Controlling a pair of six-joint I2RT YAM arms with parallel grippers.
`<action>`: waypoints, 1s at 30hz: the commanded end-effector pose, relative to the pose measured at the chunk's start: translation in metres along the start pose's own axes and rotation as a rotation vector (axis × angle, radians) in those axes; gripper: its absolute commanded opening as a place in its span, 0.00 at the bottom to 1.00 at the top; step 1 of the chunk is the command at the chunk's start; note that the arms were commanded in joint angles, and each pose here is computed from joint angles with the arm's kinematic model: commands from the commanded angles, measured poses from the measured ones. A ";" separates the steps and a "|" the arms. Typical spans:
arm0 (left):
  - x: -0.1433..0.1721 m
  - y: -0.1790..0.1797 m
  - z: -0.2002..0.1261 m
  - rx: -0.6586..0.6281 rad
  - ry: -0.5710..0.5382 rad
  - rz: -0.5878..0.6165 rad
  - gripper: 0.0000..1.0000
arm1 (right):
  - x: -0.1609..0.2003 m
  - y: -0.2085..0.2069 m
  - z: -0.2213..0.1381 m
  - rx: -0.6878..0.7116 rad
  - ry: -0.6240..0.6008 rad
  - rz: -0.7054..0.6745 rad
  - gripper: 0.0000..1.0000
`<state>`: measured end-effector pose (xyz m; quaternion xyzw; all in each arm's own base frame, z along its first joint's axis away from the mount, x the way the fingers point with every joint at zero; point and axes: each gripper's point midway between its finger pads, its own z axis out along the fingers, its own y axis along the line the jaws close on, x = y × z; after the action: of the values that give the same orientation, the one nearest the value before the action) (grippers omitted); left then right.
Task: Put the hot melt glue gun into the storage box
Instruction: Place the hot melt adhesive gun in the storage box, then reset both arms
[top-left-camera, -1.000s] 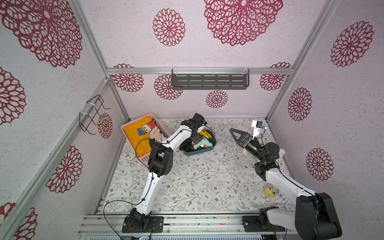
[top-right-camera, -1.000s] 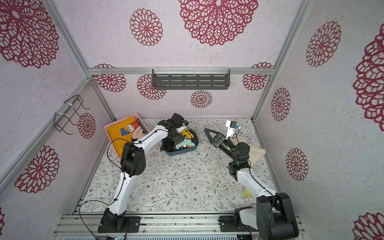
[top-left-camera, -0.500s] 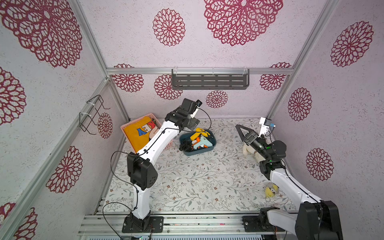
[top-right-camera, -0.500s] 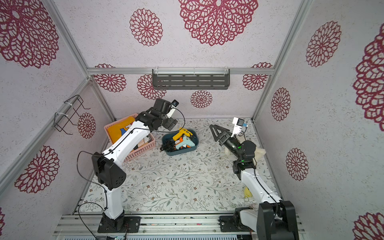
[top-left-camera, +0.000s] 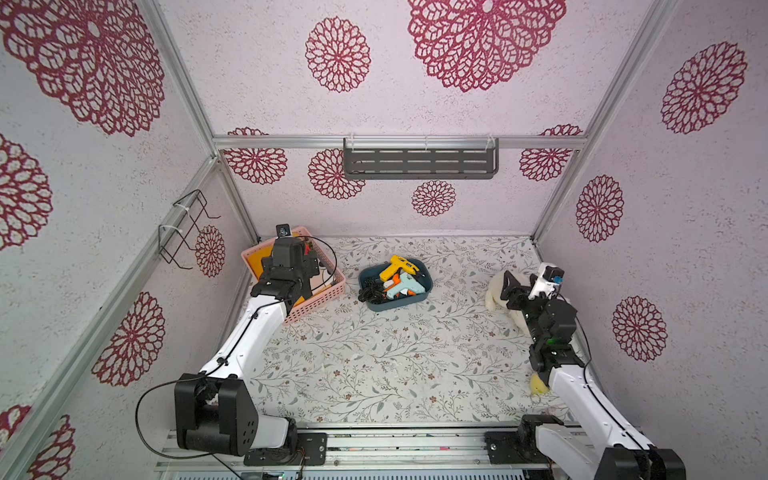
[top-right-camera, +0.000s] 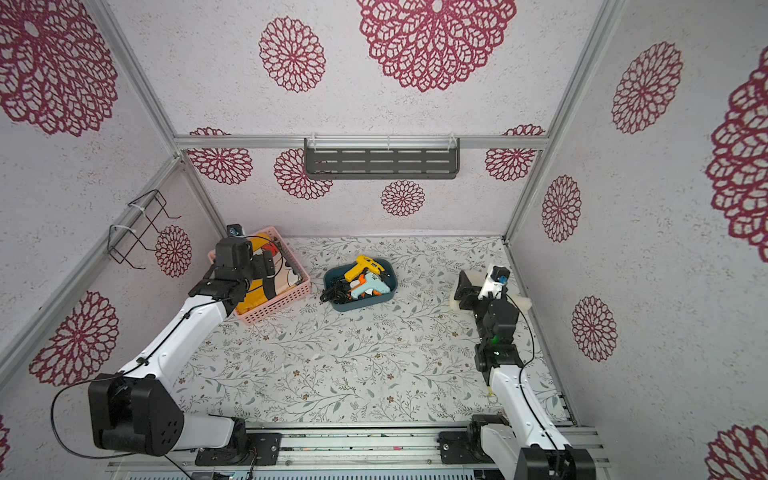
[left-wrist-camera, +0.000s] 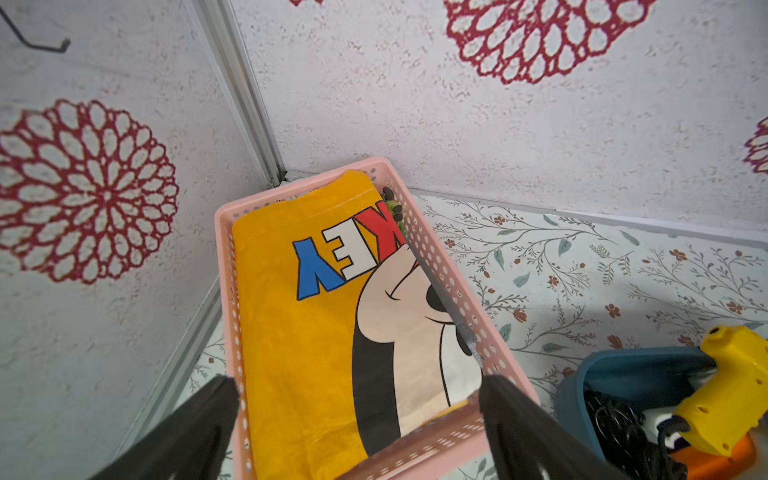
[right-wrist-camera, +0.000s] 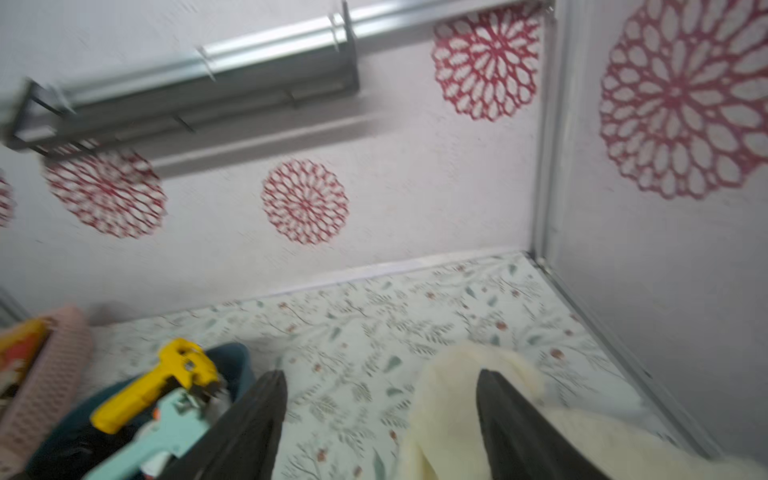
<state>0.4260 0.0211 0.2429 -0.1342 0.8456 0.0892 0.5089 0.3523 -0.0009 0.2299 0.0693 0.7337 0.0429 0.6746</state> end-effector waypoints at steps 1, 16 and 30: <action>-0.012 0.023 -0.006 -0.016 -0.119 -0.170 0.98 | 0.000 -0.031 -0.010 0.164 -0.073 -0.109 0.79; 0.056 0.089 0.021 -0.157 -0.239 -0.189 0.98 | 0.079 -0.026 0.018 0.125 -0.039 -0.135 0.86; 0.097 0.098 0.033 -0.160 -0.159 -0.178 0.98 | 0.092 -0.023 0.023 0.129 -0.026 -0.165 0.99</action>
<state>0.3866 0.1089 0.1534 -0.2304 0.7837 0.1293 0.5621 0.3635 -0.0069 0.1148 0.0479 0.7539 -0.0537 0.6530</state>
